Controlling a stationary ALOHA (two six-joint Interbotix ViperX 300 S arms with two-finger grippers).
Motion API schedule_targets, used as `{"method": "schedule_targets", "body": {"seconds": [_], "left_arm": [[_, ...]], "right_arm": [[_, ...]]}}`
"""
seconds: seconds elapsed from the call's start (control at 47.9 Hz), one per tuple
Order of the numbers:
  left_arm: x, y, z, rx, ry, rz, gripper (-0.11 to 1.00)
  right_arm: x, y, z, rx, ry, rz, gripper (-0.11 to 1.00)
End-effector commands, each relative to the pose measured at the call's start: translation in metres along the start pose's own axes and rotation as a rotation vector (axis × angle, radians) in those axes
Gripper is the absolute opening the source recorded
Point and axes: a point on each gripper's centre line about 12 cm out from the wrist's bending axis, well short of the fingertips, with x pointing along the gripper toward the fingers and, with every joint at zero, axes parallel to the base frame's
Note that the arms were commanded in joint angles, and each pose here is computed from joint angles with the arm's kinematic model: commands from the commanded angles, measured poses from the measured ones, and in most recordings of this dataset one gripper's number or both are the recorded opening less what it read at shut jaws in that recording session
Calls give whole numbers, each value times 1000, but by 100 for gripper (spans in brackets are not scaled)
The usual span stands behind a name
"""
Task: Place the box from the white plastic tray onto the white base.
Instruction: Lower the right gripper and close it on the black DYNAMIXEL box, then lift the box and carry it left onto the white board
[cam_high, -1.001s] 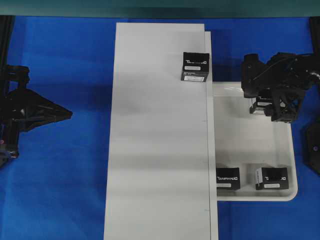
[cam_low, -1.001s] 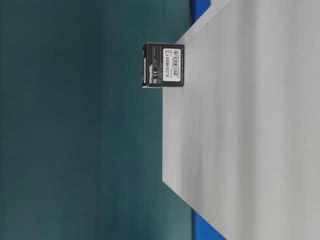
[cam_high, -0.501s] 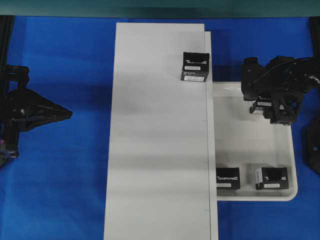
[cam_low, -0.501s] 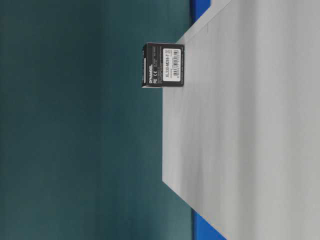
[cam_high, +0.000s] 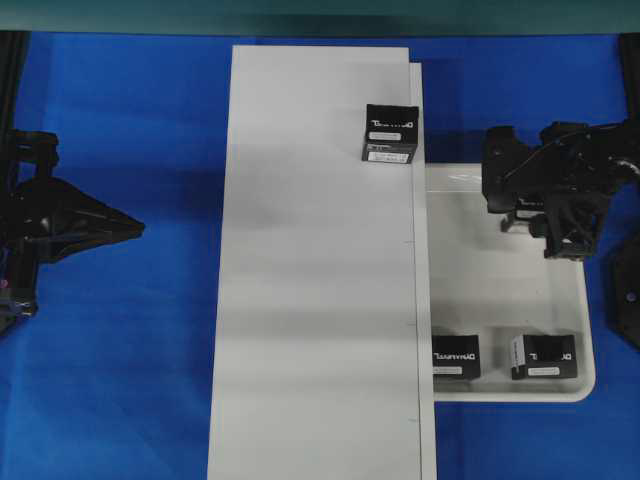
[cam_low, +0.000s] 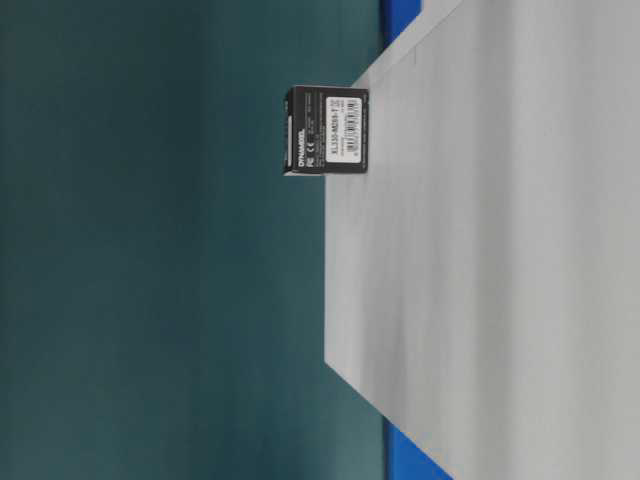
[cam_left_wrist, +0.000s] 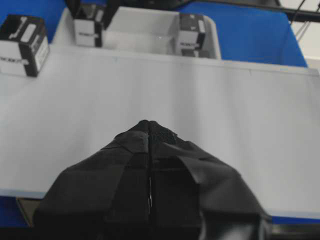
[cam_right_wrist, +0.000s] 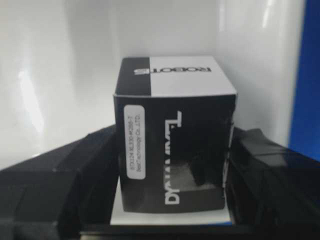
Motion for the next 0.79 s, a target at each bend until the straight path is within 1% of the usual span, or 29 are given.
{"method": "schedule_targets", "body": {"seconds": [0.0, 0.125, 0.25, 0.313, 0.459, 0.501, 0.605, 0.668, 0.772], "left_arm": [[0, -1, 10, -2, -28, -1, -7], [1, 0, 10, 0, -23, 0, -7], [1, 0, 10, 0, -23, 0, -7], [1, 0, 10, 0, -23, 0, -7], [1, 0, 10, 0, -23, 0, -7], [1, 0, 10, 0, -23, 0, -7], [1, 0, 10, -2, -23, 0, -7], [0, -1, 11, 0, -29, -1, -7], [0, -1, 11, -2, -29, -1, -7]], "right_arm": [[-5, 2, 3, 5, -12, 7, 59], [-19, 4, 8, 27, -33, 29, 59], [-46, 4, 14, 31, -41, 47, 59], [-63, 3, 17, 28, -45, 51, 59], [-116, 4, 21, 14, -45, 64, 59], [-128, 5, 21, 23, -45, 66, 59], [-161, 5, 20, 67, -62, 58, 59], [-184, 7, 18, 86, -89, 48, 59], [-208, 9, 14, 96, -151, 21, 59]]}}
